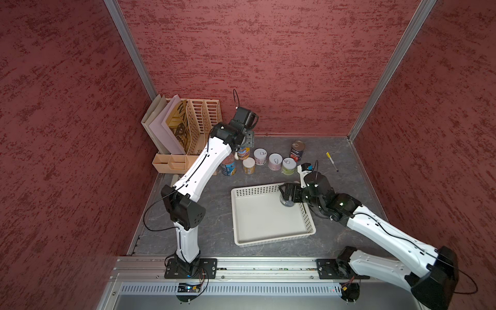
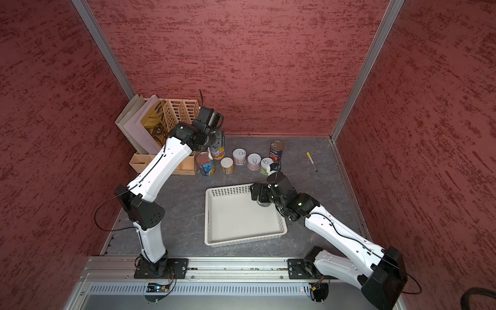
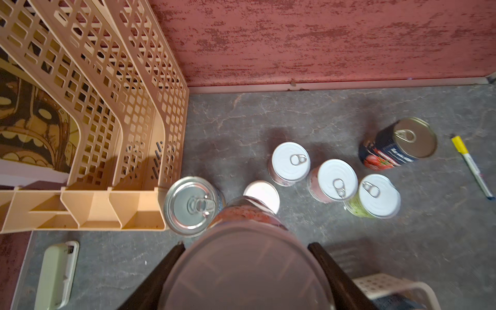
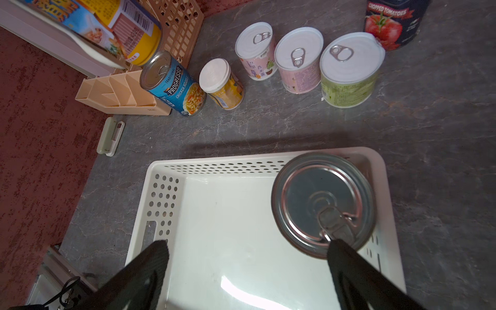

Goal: Put the canned food in the basket
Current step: Place the canned food in the basket.

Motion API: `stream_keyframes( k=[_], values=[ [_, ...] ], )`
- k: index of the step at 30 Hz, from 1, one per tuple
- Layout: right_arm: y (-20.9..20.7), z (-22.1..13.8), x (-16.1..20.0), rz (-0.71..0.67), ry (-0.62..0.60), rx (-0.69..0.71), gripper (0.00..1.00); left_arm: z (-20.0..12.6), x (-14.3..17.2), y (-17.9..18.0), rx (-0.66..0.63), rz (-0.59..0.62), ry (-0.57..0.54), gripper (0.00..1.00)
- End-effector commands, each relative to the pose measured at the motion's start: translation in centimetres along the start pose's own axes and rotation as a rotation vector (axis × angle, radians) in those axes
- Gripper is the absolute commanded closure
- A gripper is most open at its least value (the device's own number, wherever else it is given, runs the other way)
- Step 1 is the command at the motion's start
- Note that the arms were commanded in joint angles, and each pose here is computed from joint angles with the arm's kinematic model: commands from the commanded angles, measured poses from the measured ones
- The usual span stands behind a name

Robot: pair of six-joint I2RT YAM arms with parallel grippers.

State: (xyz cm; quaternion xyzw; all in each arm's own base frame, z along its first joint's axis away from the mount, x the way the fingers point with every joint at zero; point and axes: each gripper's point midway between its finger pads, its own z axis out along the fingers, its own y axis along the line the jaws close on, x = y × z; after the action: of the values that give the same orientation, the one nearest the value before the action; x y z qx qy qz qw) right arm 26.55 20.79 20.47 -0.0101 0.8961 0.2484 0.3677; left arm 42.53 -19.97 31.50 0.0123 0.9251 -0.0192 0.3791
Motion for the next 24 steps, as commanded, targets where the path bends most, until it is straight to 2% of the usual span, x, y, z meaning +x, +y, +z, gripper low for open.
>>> stream_keyframes(
  k=[1,8,19,24],
  values=[
    [-0.6,-0.5,-0.9,-0.007,-0.058,0.024,0.02,-5.1,-0.1,-1.5,0.066,-0.068,-0.078,0.81],
    [-1.5,-0.8,-1.4,-0.012,-0.096,0.065,0.02,-8.1,5.5,-4.4,0.156,-0.001,-0.071,0.81],
    [-2.0,-0.6,-1.5,-0.015,-0.107,0.09,0.01,-5.5,13.6,-3.7,0.253,-0.008,0.016,0.83],
    [-2.0,-0.4,-1.4,-0.015,-0.104,0.092,0.02,-3.6,15.6,-3.4,0.242,0.01,0.041,0.83]
  ],
)
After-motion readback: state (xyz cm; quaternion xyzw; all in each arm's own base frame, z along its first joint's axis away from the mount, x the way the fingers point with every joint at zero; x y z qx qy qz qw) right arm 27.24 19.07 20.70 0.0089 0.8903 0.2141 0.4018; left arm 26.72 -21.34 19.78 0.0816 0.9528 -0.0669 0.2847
